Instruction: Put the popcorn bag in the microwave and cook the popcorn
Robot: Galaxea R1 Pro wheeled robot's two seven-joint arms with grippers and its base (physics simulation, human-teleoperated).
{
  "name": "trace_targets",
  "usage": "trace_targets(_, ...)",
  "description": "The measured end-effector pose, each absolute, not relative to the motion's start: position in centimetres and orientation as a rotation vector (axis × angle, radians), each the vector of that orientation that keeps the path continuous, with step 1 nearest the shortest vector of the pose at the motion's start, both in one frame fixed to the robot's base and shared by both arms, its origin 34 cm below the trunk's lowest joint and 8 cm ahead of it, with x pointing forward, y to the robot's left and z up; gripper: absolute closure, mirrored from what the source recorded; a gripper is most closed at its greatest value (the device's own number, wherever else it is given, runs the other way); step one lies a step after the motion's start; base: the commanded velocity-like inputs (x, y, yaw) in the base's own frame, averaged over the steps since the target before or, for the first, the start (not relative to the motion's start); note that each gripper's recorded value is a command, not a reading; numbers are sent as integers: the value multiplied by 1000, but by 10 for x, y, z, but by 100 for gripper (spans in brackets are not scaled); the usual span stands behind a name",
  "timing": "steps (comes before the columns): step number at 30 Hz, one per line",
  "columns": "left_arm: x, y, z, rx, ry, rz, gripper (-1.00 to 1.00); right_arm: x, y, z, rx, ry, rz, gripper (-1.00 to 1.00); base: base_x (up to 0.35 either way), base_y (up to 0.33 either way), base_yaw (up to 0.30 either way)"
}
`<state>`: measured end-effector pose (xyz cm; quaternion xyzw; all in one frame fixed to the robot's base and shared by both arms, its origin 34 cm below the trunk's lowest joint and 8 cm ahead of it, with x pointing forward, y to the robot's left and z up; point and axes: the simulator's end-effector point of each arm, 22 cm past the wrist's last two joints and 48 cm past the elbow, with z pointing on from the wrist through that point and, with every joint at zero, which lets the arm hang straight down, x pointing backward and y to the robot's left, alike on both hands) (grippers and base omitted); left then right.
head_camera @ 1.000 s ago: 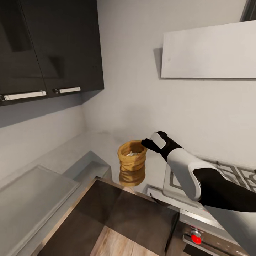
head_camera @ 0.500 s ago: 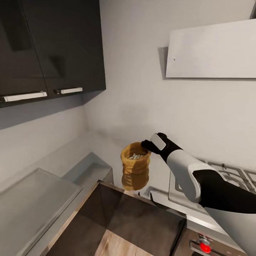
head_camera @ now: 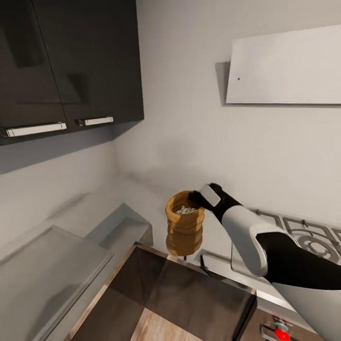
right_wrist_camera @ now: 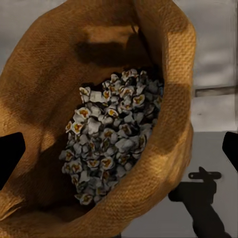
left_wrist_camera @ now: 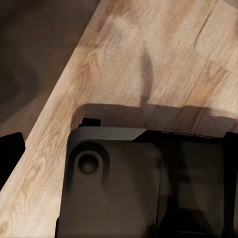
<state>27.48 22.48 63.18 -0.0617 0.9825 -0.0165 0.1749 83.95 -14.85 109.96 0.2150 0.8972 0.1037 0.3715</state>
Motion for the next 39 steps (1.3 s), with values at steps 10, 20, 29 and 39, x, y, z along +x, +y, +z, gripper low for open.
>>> trace_targets(10,275,224,632,-174,2784,-49,-100,837,-151,1088,590,2286,270,-100,0,0,0)
trace_targets(20,275,225,632,-174,2784,-47,-100,833,-151,1073,663,2266,302,-100,0,0,0)
trace_targets(29,273,222,632,-172,2785,-66,-100,844,-155,1096,651,2228,307,-100,0,0,0)
trace_targets(39,259,223,629,-175,2803,-64,-100,838,-148,1091,620,2278,316,-100,0,0,-1)
